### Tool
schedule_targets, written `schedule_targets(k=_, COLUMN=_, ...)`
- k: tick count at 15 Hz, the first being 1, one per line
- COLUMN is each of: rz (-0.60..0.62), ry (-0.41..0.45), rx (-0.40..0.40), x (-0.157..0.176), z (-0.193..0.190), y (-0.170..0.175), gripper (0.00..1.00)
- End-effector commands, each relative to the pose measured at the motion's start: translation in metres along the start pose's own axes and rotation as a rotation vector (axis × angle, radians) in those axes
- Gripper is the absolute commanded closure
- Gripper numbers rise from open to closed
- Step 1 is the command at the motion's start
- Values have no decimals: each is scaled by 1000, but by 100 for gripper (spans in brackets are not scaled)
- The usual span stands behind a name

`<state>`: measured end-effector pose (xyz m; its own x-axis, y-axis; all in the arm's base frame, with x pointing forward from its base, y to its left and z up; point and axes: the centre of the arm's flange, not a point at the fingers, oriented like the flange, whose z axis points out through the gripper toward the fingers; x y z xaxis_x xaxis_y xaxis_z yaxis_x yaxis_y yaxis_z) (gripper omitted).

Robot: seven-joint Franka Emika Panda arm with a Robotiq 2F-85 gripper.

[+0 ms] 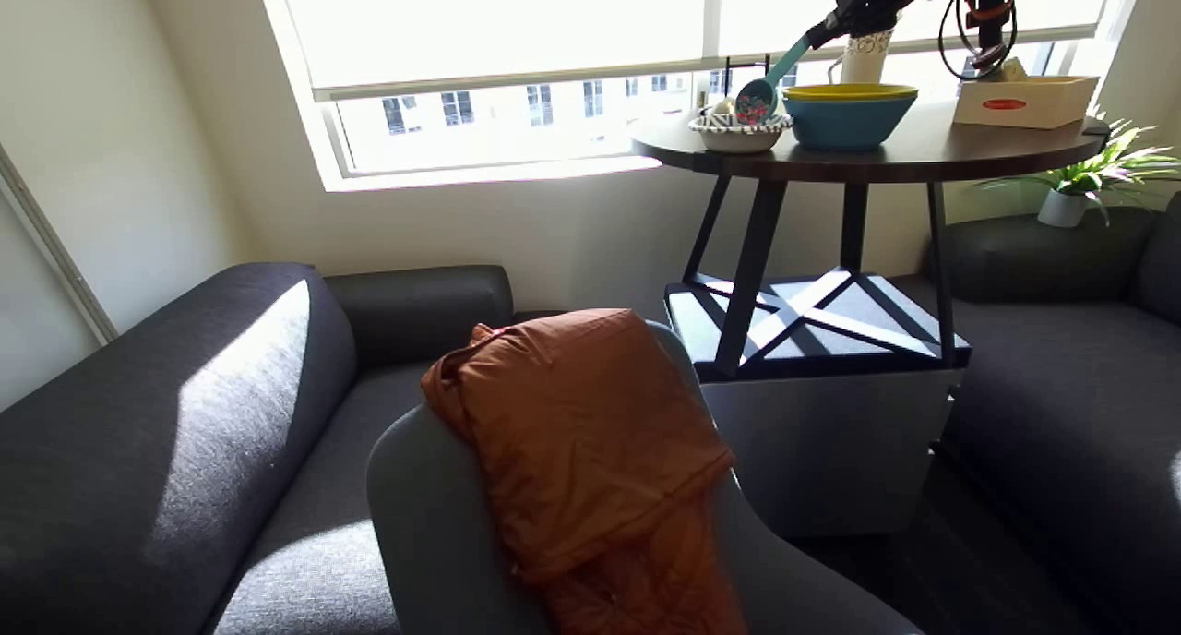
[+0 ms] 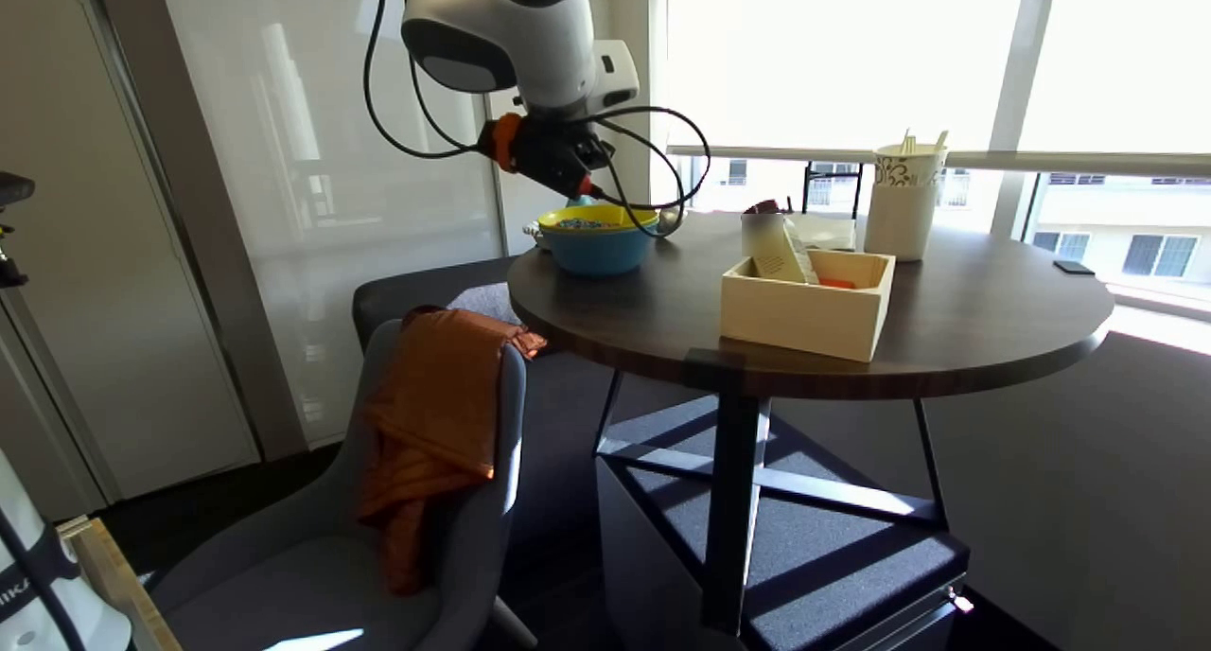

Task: Use the blue serving spoon to take cereal from the yellow plate, then add it to the white plate

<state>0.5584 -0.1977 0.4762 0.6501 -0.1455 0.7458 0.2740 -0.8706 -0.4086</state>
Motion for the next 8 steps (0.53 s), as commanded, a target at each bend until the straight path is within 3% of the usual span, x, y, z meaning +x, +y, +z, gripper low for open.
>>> schedule_targets(k=1, rz=-127, ry=4, rx=-50, x=-8, z=-9, y=-22, gripper=98)
schedule_targets(k=8, rz=-304, ry=21, rx=-59, x=-6, z=-15, y=-46, gripper=98)
